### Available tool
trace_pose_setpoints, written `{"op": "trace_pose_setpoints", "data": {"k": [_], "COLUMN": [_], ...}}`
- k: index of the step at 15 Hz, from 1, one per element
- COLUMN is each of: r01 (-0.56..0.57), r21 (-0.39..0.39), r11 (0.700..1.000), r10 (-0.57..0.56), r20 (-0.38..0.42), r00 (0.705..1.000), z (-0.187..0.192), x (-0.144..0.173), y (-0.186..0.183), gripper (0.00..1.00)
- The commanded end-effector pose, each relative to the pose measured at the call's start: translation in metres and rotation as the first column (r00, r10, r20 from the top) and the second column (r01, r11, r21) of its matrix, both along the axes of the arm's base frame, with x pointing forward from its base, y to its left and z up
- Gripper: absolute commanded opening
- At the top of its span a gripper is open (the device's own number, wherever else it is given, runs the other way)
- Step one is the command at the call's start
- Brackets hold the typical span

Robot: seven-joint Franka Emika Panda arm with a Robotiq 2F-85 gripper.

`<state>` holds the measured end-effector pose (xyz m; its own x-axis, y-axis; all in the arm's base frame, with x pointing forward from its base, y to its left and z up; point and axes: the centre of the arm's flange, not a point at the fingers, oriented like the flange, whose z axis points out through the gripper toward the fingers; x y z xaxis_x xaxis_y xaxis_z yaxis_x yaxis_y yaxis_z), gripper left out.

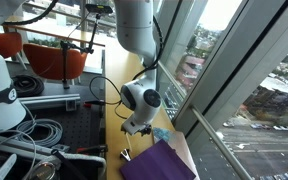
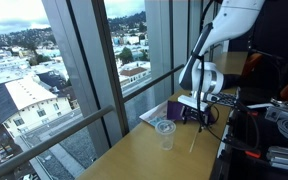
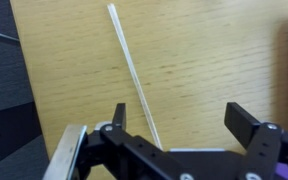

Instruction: Pick up the straw and put it in the cup

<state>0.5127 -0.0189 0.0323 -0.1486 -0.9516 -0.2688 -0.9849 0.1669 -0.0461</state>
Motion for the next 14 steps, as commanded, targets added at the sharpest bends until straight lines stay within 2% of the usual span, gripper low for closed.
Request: {"op": "trace_pose_setpoints", "data": {"k": [1, 6, 7, 8, 14], "r01": [0.005, -0.013, -0.018, -0.025, -0.049], "r21": [-0.011, -0.019, -0.02, -0.021, -0.029], "r11": [1.0, 1.0, 1.0, 0.999, 0.998], "r10": [-0.005, 0.011, 0.017, 0.024, 0.048], "r20": [-0.039, -0.054, -0.049, -0.044, -0.027], "r00": [0.999, 0.998, 0.999, 0.999, 0.998], "z": [-0.02, -0.038, -0.037, -0.036, -0.03], "x": [0.017, 0.006, 0.006, 0.005, 0.009], "y": [-0.002, 0.011, 0.016, 0.02, 0.03], "gripper": [1.0, 1.0, 0.75, 0.74, 0.28]}}
